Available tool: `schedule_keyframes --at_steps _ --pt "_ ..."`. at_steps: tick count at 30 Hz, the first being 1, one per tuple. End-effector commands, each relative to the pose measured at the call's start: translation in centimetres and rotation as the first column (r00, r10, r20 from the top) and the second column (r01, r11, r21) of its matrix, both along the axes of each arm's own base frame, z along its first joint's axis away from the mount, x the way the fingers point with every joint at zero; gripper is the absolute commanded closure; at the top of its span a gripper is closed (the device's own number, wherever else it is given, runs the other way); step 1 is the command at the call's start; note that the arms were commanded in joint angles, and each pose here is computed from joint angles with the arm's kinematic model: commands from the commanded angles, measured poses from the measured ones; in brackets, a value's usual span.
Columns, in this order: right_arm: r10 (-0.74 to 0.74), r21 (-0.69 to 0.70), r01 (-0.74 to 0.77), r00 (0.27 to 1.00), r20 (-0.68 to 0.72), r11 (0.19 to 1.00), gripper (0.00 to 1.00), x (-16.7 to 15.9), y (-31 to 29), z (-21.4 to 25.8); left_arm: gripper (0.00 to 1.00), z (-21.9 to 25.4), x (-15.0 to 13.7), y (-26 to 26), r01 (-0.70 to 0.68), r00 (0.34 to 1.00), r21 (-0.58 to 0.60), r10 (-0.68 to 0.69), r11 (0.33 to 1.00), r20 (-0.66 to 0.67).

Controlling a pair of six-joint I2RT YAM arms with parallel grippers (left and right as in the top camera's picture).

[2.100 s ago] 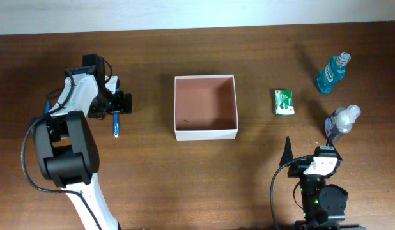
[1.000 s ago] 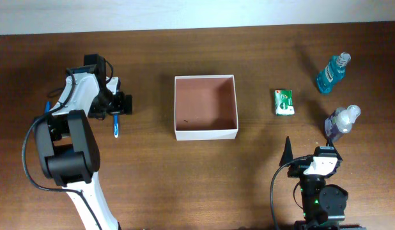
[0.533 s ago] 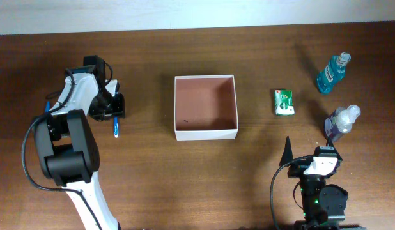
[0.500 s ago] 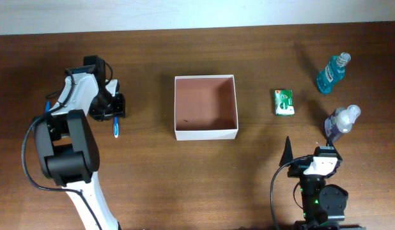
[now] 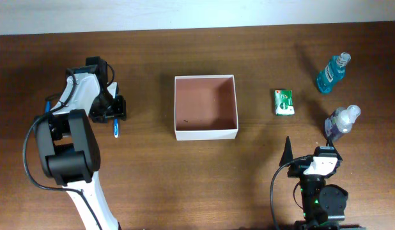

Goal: Pack container
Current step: 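Lower the left gripper and close it on the toothbrush handle, then lift the toothbrush and carry it right over the pink box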

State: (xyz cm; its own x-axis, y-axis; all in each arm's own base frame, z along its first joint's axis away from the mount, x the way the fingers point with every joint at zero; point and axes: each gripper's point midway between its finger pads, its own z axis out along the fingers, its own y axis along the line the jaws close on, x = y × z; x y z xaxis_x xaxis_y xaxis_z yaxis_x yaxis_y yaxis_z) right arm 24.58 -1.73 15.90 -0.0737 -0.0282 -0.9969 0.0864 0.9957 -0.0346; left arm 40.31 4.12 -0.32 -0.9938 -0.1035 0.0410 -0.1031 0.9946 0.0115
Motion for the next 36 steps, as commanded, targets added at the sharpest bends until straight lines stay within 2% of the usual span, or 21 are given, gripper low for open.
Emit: schedule_keyframes --at_steps 1,6,8,12,16,17,18,24,28,36 --pt "0.006 0.001 -0.006 1.0 -0.006 1.0 0.02 0.0 0.2 -0.3 0.39 -3.2 -2.1 0.0 -0.02 0.994 0.005 0.021 1.0 -0.105" --pt "0.006 0.001 -0.006 1.0 -0.006 1.0 0.01 0.0 0.2 -0.3 0.4 -3.2 -2.1 0.0 -0.021 0.994 0.005 0.021 1.0 -0.104" --pt "0.006 0.001 -0.006 1.0 -0.005 1.0 0.02 0.0 0.2 -0.3 0.46 -3.2 -2.1 0.0 -0.021 0.994 0.005 0.021 1.0 -0.105" --pt "0.006 0.001 -0.006 1.0 -0.006 1.0 0.01 0.0 0.2 -0.3 0.61 -3.2 -2.1 0.0 -0.021 0.994 0.005 0.021 1.0 -0.105" --pt "0.006 0.001 -0.006 1.0 -0.006 1.0 0.02 0.0 0.2 -0.3 0.82 -3.2 -2.1 0.1 -0.021 0.994 0.005 0.021 1.0 -0.105" --pt "0.006 0.001 -0.006 1.0 -0.006 1.0 0.02 0.0 0.2 -0.3 0.91 -3.2 -2.1 0.1 -0.021 0.994 0.005 0.021 1.0 -0.105" --pt "0.006 0.001 -0.006 1.0 -0.005 1.0 0.02 0.0 0.2 -0.3 0.93 -3.2 -2.1 0.1 -0.021 0.994 0.005 0.021 1.0 -0.105" --pt "0.006 0.001 -0.006 1.0 -0.006 1.0 0.02 0.0 0.2 -0.3 0.99 -2.7 -1.8 0.1 -0.021 0.994 0.005 0.021 1.0 -0.103" --pt "0.006 0.001 -0.006 1.0 -0.006 1.0 0.02 0.0 0.2 -0.3 0.99 -1.4 -1.1 0.1 -0.021 0.995 0.005 0.022 1.0 -0.095" --pt "0.006 0.001 -0.006 1.0 -0.006 1.0 0.02 0.0 0.2 -0.3 0.99 4.7 1.5 -0.1 -0.013 0.999 -0.003 0.013 1.0 -0.049"
